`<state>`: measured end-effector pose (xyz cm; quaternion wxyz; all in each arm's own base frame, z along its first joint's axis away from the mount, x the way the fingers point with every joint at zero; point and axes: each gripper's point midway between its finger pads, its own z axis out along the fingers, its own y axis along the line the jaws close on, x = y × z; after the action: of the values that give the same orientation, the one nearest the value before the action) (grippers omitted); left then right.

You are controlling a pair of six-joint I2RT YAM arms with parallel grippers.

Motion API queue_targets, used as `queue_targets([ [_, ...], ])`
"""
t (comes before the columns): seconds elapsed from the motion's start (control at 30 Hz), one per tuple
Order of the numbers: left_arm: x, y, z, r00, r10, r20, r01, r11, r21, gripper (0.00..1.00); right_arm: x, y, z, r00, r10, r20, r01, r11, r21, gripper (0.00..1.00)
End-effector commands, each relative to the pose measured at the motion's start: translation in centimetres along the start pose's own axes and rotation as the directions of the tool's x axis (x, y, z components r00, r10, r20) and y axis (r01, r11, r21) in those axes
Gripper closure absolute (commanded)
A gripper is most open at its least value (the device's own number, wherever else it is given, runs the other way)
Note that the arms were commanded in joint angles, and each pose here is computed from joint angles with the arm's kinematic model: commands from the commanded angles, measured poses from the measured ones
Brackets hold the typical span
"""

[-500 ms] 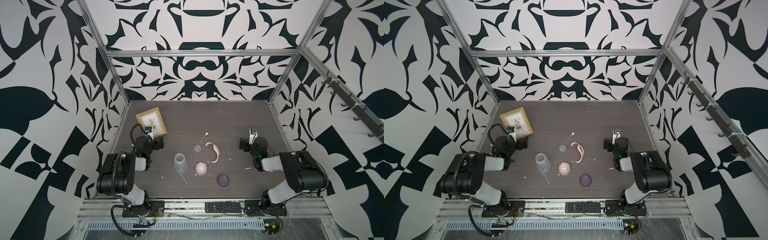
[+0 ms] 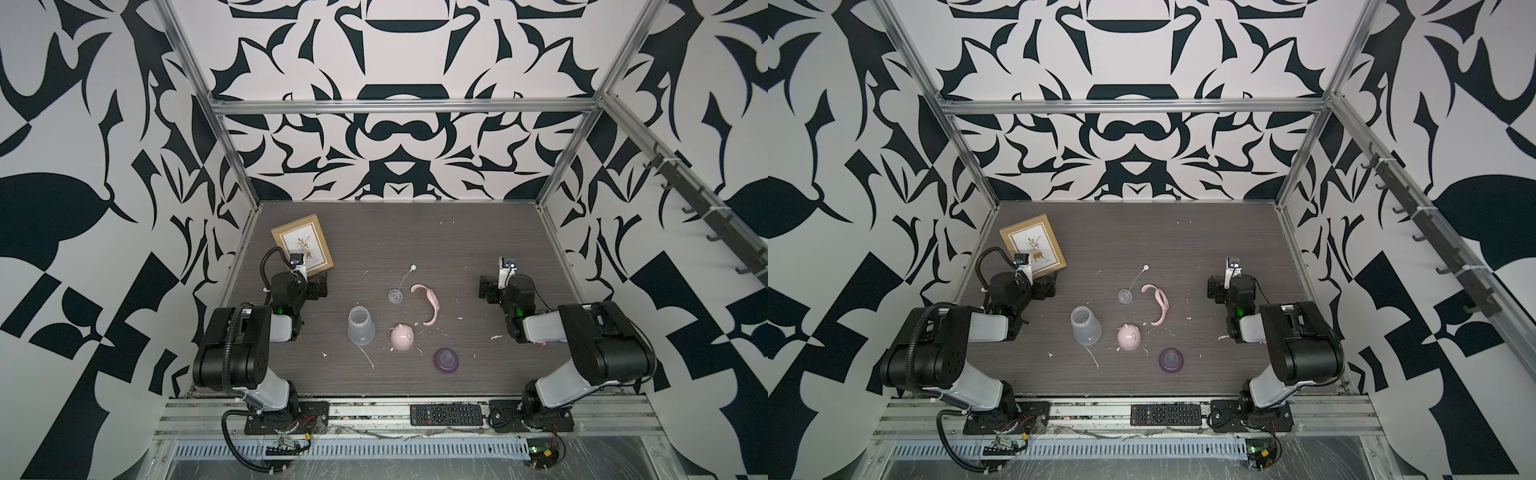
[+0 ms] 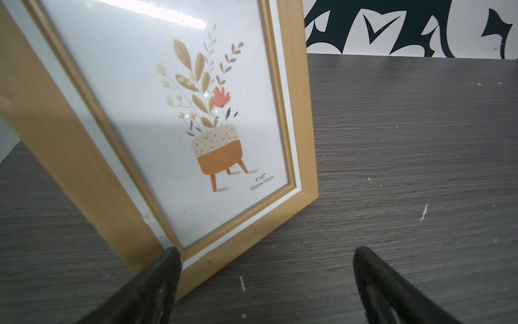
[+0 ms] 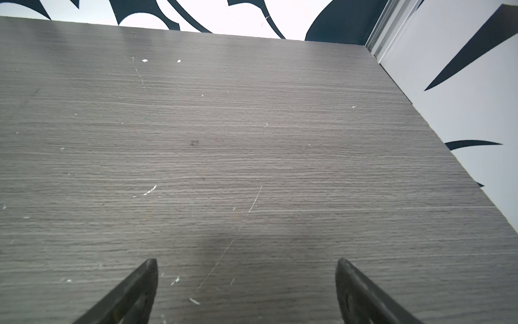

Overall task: Assemble the baby bottles
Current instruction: Pick up the baby bottle from the center of the board.

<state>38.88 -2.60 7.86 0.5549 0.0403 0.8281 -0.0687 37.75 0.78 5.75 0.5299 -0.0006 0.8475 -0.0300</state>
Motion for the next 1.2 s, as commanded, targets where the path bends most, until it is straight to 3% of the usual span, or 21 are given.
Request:
queue_targets([
  [0.0, -1.0, -0.1, 0.2, 1.000, -0.005, 0.024, 0.004, 1.000, 0.011, 0.01, -2.3, 0.0, 0.0, 0.998, 0.007, 0.064, -0.007, 1.000, -0.003, 0.01],
  [0.37, -1.0, 0.2, 0.1, 0.999, -0.004, 0.032, 0.005, 1.000, -0.007, 0.01, -2.6, -0.4, -0.1, 0.997, 0.013, 0.077, -0.015, 1.000, 0.020, 0.00],
  [0.53, -3.8, 1.2, -2.5, 0.994, -0.012, 0.111, 0.022, 0.995, -0.095, 0.01, -5.4, -0.8, -1.9, 0.996, 0.026, 0.085, -0.028, 0.999, 0.030, 0.01],
  [0.63, -7.1, 1.2, -5.0, 0.991, -0.050, 0.126, 0.067, 0.989, -0.131, 0.01, -8.3, 0.5, -4.0, 0.993, 0.081, 0.087, -0.076, 0.995, -0.059, 0.01],
  [0.73, -9.7, 0.4, -6.9, 0.985, -0.123, 0.119, 0.136, 0.985, -0.107, 0.00, -11.1, 4.9, -6.5, 0.990, 0.110, 0.093, -0.082, 0.961, -0.263, 0.00],
  [0.87, -12.1, -1.6, -8.9, 0.978, -0.191, 0.085, 0.194, 0.981, -0.023, 0.01, -12.8, 15.1, -11.4, 0.995, -0.056, 0.084, 0.093, 0.831, -0.549, 0.01],
  [0.93, -12.5, -2.6, -9.5, 0.972, -0.232, 0.024, 0.231, 0.973, 0.016, 0.01, -12.4, 20.8, -14.7, 0.983, -0.155, 0.094, 0.177, 0.710, -0.682, 0.00],
  [1.0, -13.0, -4.0, -10.2, 0.964, -0.263, -0.031, 0.265, 0.962, 0.072, 0.01, -11.3, 25.9, -17.9, 0.964, -0.237, 0.123, 0.242, 0.582, -0.776, 0.00],
  [1.17, -13.7, -5.1, -12.3, 0.959, -0.277, -0.061, 0.282, 0.956, 0.085, 0.01, -7.3, 34.4, -22.6, 0.906, -0.384, 0.176, 0.322, 0.357, -0.877, 0.01],
])
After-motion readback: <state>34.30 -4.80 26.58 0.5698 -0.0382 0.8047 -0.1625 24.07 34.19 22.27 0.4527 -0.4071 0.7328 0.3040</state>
